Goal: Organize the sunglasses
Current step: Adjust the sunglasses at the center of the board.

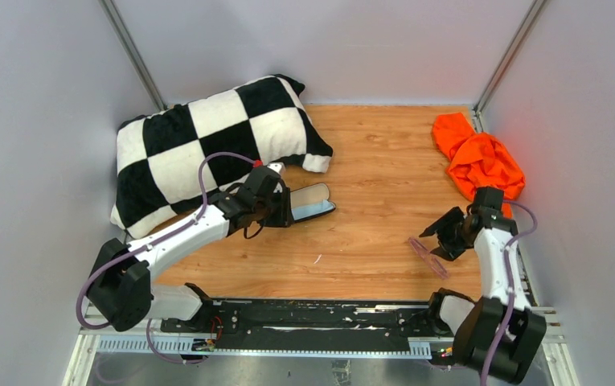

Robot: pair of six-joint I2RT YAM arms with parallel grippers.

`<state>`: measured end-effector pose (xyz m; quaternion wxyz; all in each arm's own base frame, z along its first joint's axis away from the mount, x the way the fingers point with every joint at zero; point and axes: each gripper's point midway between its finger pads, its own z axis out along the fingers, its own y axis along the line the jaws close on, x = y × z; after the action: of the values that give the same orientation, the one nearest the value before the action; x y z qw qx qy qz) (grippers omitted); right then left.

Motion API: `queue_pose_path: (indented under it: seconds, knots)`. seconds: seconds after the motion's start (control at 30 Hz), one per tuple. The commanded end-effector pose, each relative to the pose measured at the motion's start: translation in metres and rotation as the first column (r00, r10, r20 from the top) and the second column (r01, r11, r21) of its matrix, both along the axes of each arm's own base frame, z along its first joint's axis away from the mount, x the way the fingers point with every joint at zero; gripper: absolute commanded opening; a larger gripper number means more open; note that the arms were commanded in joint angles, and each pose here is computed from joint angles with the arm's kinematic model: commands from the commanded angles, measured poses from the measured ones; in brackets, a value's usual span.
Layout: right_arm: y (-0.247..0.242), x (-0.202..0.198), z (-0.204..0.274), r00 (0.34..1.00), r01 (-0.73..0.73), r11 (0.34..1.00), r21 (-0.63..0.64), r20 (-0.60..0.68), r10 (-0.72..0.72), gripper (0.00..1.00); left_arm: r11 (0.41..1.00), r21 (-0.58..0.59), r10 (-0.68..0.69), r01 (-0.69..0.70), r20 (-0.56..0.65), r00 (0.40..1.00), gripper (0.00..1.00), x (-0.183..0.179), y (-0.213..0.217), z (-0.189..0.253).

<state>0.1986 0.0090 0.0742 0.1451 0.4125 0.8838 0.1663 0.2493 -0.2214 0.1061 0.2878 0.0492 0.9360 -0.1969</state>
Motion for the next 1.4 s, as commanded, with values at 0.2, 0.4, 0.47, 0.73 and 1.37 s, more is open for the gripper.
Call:
queue_pose_path:
  seconds: [0.2,0.4,0.47,0.73,1.37]
  knots:
    - [-0.024,-0.016,-0.003,0.937,0.343,0.935,-0.086,-0.039,-0.347,0.58,0.997,0.048,-0.062,0.061,0.02,0.998,0.45,-0.025,0.02,0.008]
    - [-0.02,-0.018,-0.006,0.905,0.419,0.907,-0.048,-0.053,-0.422,0.56,0.999,0.048,-0.021,0.018,0.07,0.997,0.45,-0.028,0.033,0.015]
    - [-0.026,-0.019,-0.009,0.89,0.449,0.89,-0.08,-0.045,-0.454,0.56,0.999,0.036,-0.001,-0.003,0.096,0.995,0.45,-0.028,0.037,0.017]
    - [-0.023,-0.005,-0.018,0.877,0.473,0.881,-0.029,-0.077,-0.474,0.56,0.992,0.079,0.084,-0.094,0.123,0.989,0.45,-0.031,0.061,0.016]
    - [-0.019,-0.012,-0.037,0.865,0.487,0.873,-0.023,-0.128,-0.486,0.56,0.999,0.036,0.034,-0.037,0.087,0.996,0.45,-0.033,0.044,0.012]
